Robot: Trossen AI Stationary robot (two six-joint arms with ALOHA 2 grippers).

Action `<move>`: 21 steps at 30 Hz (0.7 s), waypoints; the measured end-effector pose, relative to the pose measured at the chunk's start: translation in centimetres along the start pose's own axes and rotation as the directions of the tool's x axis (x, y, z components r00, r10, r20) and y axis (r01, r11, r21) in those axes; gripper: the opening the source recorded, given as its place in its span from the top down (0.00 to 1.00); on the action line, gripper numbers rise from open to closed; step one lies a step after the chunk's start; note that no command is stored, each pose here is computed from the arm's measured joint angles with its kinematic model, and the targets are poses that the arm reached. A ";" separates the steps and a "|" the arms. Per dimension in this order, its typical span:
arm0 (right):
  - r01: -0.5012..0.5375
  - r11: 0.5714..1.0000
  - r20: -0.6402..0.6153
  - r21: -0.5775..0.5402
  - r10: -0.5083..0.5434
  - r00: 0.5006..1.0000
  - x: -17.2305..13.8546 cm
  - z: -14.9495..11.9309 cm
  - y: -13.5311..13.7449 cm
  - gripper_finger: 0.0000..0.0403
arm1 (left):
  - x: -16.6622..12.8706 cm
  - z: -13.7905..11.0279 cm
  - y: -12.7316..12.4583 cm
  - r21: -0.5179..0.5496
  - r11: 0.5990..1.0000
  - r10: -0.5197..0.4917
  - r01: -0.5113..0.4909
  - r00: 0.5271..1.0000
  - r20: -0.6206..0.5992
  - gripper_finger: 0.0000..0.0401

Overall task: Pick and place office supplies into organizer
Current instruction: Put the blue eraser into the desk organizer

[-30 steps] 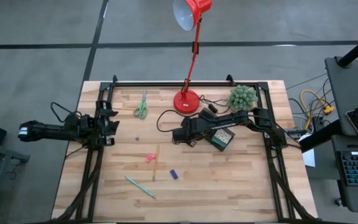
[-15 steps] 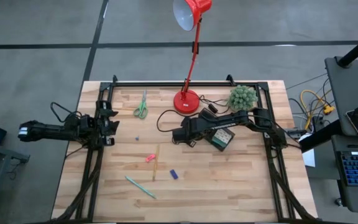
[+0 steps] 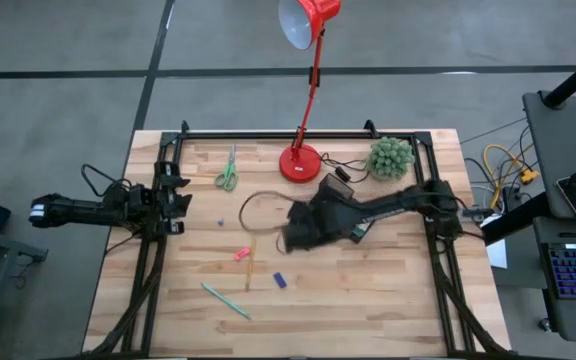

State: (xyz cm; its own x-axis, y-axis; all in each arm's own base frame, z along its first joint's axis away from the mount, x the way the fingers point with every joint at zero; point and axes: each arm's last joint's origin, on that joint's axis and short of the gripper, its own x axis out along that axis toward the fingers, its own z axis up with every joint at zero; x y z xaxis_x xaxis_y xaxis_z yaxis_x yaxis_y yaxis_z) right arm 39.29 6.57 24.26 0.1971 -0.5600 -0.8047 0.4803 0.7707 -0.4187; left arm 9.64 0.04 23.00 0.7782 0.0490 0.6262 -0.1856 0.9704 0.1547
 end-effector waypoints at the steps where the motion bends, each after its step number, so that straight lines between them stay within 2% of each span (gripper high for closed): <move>1: -0.025 0.998 0.030 -0.053 0.026 0.999 -1.0 -0.3 0.4 0.76 | 0.0 0.0 0.0 0.000 1.000 0.000 0.000 1.000 0.000 0.61; 3: -0.079 0.984 0.079 -0.160 0.093 0.993 -2.9 -1.0 1.7 0.77 | 0.0 0.0 0.0 0.000 1.000 0.000 0.000 1.000 0.000 0.61; 6: -0.168 0.936 0.140 -0.308 0.219 0.966 -5.4 -2.5 4.1 0.79 | 0.0 0.0 0.0 0.000 1.000 0.000 0.000 1.000 0.000 0.61; 11: -0.338 0.846 0.221 -0.412 0.452 0.864 -9.0 -4.8 7.4 0.82 | 0.0 0.0 0.0 0.000 1.000 0.000 0.000 1.000 0.000 0.61; 13: -0.420 0.794 0.215 -0.440 0.548 0.809 -9.7 -5.9 8.7 0.83 | 0.0 0.0 0.0 0.000 1.000 0.000 0.000 1.000 -0.001 0.61; 15: -0.522 0.711 0.167 -0.472 0.653 0.738 -10.1 -7.2 9.7 0.83 | 0.0 0.0 0.0 0.000 1.000 0.000 0.000 1.000 -0.002 0.61; 18: -0.619 0.605 0.113 -0.501 0.755 0.646 -9.9 -9.5 11.2 0.83 | 0.0 0.0 0.0 0.000 1.000 0.000 0.000 1.000 -0.002 0.61; 19: -0.636 0.578 0.095 -0.511 0.774 0.627 -9.5 -10.3 11.7 0.83 | 0.0 0.0 0.0 0.000 1.000 0.000 0.000 1.000 -0.002 0.61; 21: -0.654 0.558 0.071 -0.511 0.786 0.615 -8.5 -12.1 12.4 0.83 | 0.0 -0.1 0.0 0.000 1.000 0.000 0.000 1.000 -0.003 0.61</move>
State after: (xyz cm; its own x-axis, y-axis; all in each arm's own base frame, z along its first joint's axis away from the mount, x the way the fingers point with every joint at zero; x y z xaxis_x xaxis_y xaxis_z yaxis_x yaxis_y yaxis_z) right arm 33.21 24.58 20.81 0.5589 0.2396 -0.7939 -0.2982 0.9514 0.0772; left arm 9.66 0.04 22.95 0.7799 0.0492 0.6240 -0.1851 0.9705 0.1548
